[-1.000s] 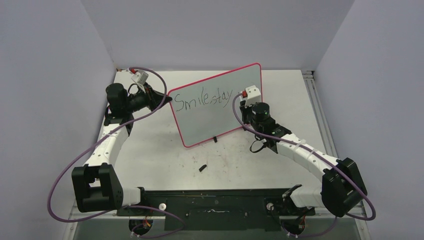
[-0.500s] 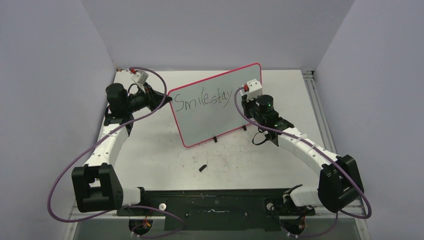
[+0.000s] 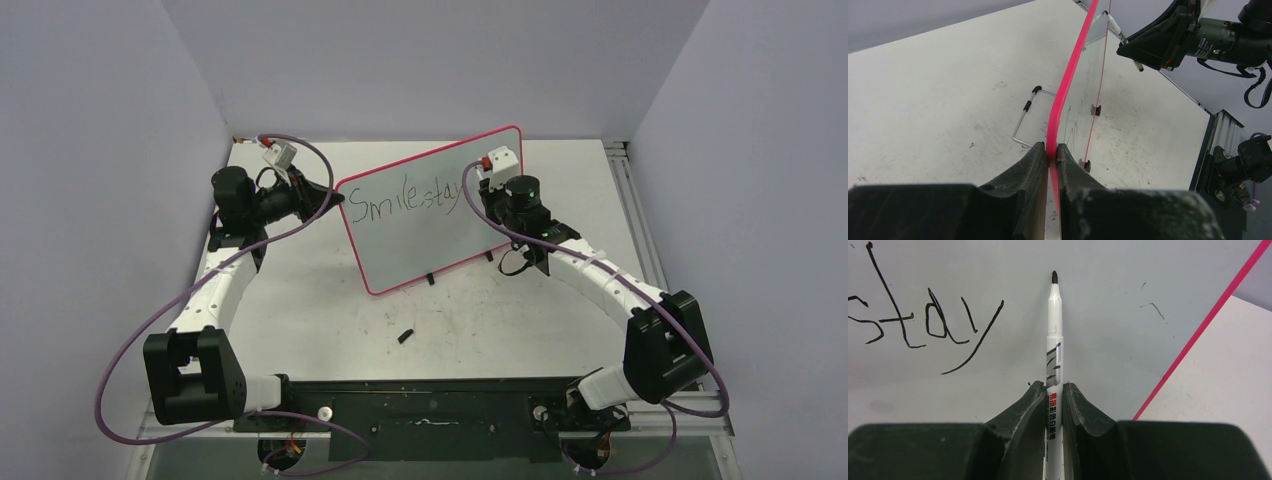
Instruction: Write a sentence on the whiteboard
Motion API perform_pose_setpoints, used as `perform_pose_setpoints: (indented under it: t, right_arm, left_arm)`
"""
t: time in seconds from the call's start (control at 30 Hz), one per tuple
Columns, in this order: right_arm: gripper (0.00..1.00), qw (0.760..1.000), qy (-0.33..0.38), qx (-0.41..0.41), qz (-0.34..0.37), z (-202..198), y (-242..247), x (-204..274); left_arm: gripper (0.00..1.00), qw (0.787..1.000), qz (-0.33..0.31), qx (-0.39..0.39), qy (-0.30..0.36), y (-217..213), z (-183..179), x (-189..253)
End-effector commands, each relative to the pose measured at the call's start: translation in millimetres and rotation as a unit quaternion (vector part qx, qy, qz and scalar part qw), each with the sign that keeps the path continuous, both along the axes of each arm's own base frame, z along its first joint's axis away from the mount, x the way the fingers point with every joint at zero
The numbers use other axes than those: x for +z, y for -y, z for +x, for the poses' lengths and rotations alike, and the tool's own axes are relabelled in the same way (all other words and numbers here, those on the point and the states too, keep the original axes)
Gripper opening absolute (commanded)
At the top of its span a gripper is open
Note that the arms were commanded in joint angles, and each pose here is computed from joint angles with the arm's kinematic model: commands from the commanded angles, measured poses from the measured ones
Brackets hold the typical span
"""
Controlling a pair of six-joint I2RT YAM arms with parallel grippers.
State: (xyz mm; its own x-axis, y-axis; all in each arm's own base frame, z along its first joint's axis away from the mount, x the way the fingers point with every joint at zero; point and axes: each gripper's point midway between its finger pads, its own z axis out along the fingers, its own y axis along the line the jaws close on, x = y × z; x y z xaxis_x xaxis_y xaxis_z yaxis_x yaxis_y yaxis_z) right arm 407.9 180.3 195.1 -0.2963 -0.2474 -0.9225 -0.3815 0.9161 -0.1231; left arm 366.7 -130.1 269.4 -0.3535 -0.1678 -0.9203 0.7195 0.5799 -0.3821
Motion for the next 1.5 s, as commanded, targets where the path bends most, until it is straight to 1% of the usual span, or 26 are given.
perform_pose_setpoints:
  t: [0.0,0.27,0.6,0.73,0.87,1.1,1.47]
  right_arm:
    - [0.05,1.000,0.016,-0.016,0.001,16,4,16]
    - [0.05,1.000,-0.015,-0.015,-0.007,14,5,-6]
    - [0.05,0.997,-0.069,-0.017,-0.002,-16,11,-48]
    - [0.05,0.997,-0.079,-0.018,-0.001,-24,13,-56]
    - [0.05,0.998,-0.061,-0.028,0.002,-24,16,-43]
    - [0.05,0.998,-0.005,-0.051,0.020,-15,22,-2]
    - [0.05,0.999,-0.005,-0.048,0.004,4,15,-1]
  left_arm:
    - [0.00,0.999,0.005,-0.006,0.034,-1,-3,14]
    - [0.00,0.999,0.005,-0.006,0.034,-1,-3,15]
    - [0.00,0.999,0.005,-0.007,0.034,0,-3,15]
    - [0.00,0.999,0.005,-0.007,0.035,0,-3,15]
    - [0.00,0.999,0.004,-0.006,0.034,-1,-3,14]
    - [0.00,0.999,0.005,-0.006,0.035,0,-3,14]
    - [0.00,0.999,0.005,-0.006,0.035,0,-4,15]
